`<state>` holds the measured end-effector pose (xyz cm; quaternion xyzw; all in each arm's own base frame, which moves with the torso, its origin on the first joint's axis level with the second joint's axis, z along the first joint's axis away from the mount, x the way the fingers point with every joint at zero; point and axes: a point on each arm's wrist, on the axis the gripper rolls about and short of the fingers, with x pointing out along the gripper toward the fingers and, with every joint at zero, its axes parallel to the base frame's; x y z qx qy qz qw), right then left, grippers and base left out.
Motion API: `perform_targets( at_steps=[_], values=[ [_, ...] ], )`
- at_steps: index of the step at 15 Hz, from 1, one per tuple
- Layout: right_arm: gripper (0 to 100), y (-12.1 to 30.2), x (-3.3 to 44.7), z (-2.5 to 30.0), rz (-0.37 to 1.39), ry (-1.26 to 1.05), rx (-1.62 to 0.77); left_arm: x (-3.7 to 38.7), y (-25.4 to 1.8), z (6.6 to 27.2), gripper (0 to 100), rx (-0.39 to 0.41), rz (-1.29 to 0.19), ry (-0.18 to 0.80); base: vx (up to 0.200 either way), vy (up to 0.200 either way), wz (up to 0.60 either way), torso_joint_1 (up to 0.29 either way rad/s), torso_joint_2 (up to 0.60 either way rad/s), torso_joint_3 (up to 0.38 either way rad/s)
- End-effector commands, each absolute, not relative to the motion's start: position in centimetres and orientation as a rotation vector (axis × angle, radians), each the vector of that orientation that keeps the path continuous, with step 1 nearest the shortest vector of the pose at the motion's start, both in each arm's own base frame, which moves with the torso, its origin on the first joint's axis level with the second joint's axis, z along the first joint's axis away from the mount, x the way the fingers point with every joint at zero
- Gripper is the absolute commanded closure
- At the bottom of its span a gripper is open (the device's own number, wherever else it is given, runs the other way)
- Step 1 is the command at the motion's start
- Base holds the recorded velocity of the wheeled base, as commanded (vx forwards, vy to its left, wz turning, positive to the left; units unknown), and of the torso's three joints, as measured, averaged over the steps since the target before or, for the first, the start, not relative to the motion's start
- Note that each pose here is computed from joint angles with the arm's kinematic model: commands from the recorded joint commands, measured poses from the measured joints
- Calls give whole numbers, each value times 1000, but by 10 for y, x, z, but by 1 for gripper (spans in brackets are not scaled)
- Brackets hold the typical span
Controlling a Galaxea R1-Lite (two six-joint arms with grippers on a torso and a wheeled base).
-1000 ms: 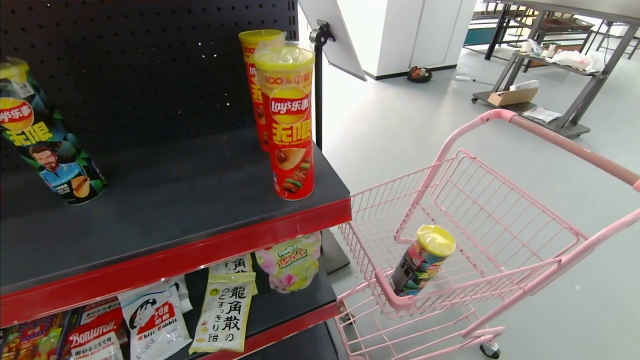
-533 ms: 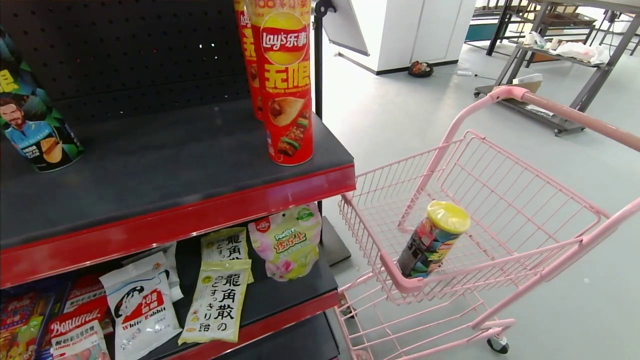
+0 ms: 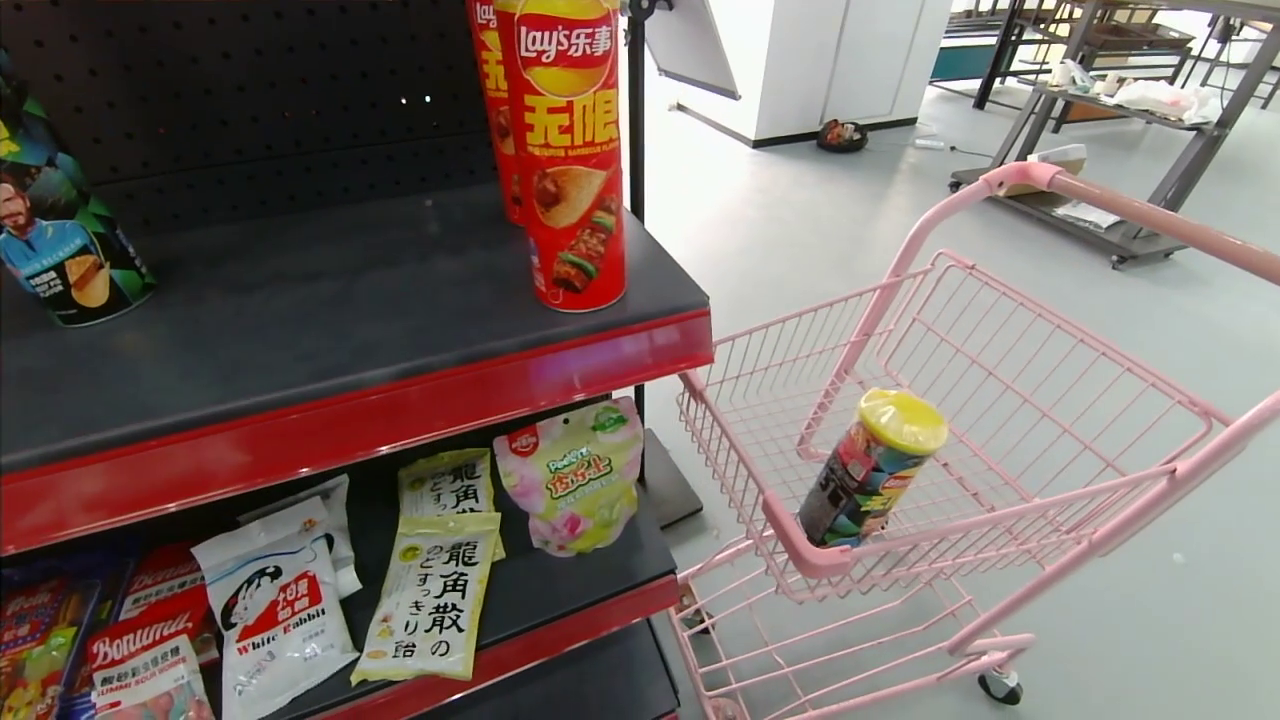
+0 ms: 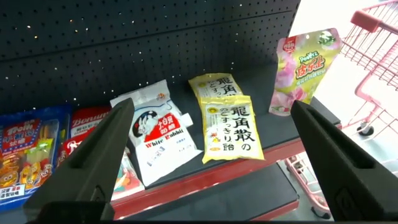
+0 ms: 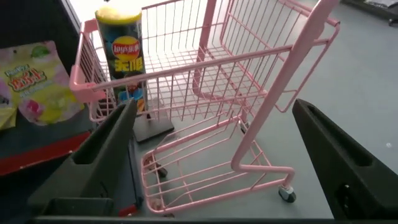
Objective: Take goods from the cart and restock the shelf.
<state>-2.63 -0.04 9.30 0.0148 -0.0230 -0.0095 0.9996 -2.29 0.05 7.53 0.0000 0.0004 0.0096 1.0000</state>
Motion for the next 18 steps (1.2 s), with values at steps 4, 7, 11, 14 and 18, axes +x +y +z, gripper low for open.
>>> perform_targets(
  at_steps=[4, 7, 11, 14, 18],
  values=[
    [0, 8, 69, 221, 181, 203, 122, -23, 0, 75, 0, 0, 18, 2, 0, 0, 0, 0, 0, 0],
    [0, 17, 154, 187, 254, 356, 174, -23, 0, 75, 0, 0, 20, 2, 0, 0, 0, 0, 0, 0],
    [0, 22, 196, 148, 303, 410, 178, -23, 0, 75, 0, 0, 20, 2, 0, 0, 0, 0, 0, 0],
    [0, 33, 203, 139, 355, 449, 169, -23, 0, 75, 0, 0, 20, 2, 0, 0, 0, 0, 0, 0],
    [0, 44, 209, 135, 402, 449, 161, -23, 0, 75, 0, 0, 20, 2, 0, 0, 0, 0, 0, 0]
  ],
)
